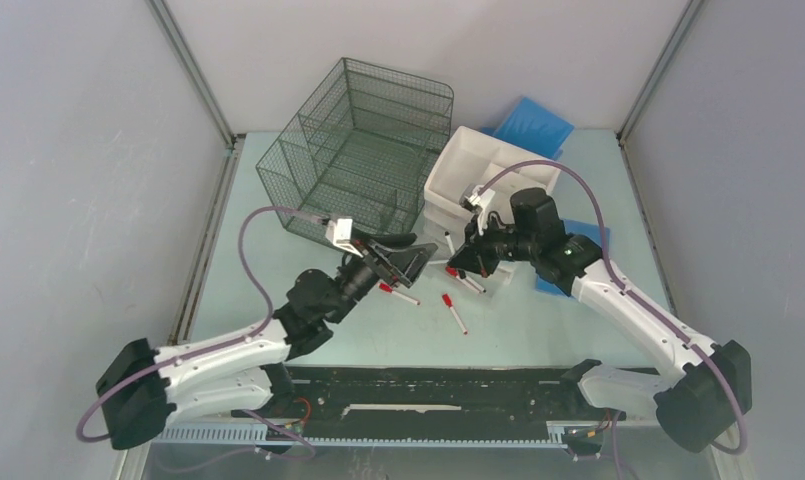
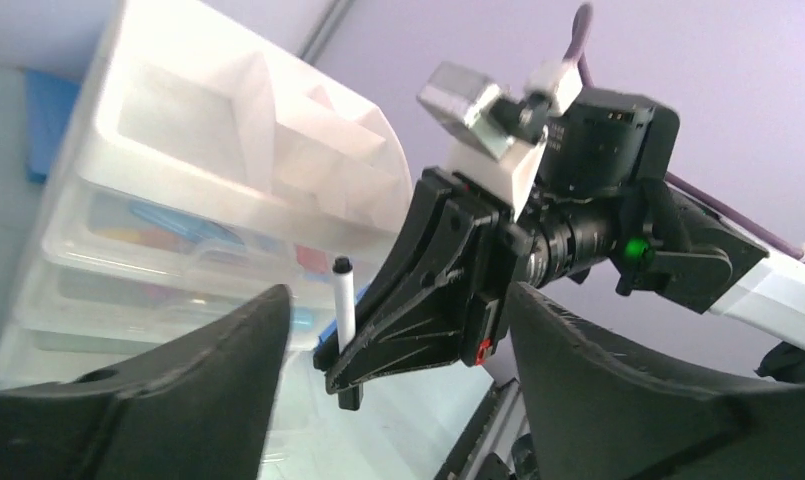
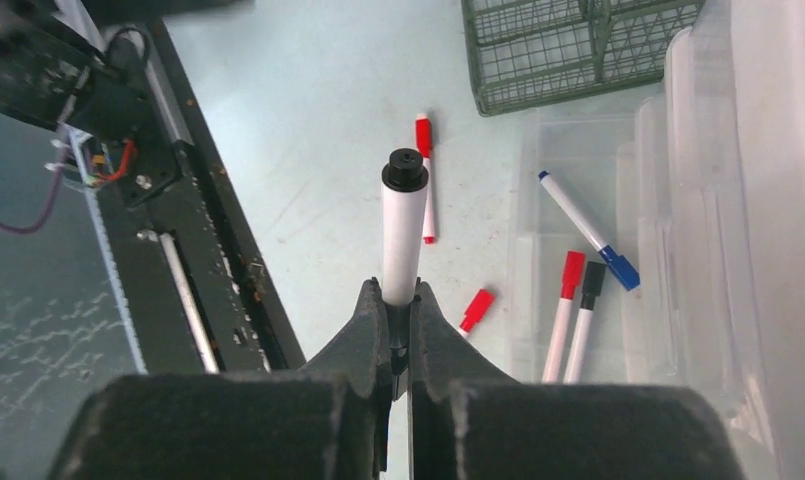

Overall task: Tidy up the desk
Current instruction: Place the stationery in the drawer.

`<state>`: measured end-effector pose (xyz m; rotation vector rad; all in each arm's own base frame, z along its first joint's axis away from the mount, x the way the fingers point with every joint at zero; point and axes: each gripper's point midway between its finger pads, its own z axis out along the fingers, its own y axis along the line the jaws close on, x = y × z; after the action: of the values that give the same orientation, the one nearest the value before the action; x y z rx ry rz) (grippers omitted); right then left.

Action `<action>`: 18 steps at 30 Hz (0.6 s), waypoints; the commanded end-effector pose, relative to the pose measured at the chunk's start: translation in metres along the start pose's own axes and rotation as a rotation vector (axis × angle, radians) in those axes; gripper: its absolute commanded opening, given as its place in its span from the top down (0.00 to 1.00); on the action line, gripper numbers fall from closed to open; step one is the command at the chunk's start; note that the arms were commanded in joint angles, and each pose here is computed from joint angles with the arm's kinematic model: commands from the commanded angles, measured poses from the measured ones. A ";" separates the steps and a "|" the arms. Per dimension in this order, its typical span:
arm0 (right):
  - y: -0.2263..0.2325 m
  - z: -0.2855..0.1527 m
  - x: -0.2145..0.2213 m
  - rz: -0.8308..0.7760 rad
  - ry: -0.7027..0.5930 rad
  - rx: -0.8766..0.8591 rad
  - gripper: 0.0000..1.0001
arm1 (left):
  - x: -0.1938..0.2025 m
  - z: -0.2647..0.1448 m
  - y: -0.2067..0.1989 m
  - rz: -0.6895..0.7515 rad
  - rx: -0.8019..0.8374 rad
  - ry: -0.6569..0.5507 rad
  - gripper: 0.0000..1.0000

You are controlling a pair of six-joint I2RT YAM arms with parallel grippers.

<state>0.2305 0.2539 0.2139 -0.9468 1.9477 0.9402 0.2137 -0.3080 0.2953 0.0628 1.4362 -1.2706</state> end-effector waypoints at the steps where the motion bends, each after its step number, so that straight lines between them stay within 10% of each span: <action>1: -0.008 -0.001 -0.007 -0.152 0.027 0.079 1.00 | -0.009 -0.019 0.031 0.166 -0.145 0.001 0.11; 18: -0.055 0.014 0.029 -0.332 0.250 0.296 1.00 | 0.020 -0.063 0.079 0.187 -0.281 0.120 0.00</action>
<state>0.2532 0.2350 0.1593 -1.1950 2.0152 0.4665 0.2160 -0.2499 0.2174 0.0879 1.6623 -0.9365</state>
